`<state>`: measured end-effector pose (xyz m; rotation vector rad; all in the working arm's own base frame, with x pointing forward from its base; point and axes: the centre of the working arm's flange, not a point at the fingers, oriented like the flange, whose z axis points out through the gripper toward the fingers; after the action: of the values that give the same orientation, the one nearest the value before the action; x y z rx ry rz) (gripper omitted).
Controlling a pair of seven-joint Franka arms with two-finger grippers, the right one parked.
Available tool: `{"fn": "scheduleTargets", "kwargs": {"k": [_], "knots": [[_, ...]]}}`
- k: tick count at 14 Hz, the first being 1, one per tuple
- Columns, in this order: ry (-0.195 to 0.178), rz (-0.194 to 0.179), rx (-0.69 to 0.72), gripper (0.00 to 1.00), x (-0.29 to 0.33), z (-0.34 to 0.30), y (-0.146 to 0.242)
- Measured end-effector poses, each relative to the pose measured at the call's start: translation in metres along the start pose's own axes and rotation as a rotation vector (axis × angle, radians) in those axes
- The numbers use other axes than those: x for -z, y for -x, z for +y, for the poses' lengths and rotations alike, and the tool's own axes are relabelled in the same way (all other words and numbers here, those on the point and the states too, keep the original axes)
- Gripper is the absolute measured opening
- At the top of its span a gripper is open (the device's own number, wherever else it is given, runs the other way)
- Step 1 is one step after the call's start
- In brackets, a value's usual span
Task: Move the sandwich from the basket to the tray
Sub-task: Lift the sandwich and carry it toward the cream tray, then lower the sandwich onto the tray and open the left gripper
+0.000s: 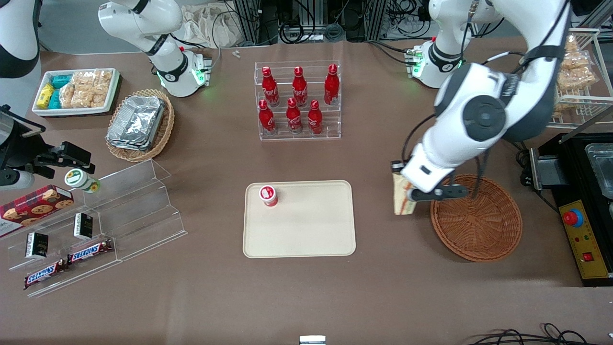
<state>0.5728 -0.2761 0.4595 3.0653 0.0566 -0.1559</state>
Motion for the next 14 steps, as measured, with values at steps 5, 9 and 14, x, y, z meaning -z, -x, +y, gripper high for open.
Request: {"fn": "scheduleTargets", "kwargs": {"k": [5, 9, 14], "knots": [[-0.028, 0.047, -0.102, 0.19, -0.053, 0.047, 0.001], [-0.008, 0.064, -0.14, 0.19, -0.111, 0.071, -0.008], [-0.06, 0.126, -0.099, 0.19, -0.179, 0.105, -0.005]]}}
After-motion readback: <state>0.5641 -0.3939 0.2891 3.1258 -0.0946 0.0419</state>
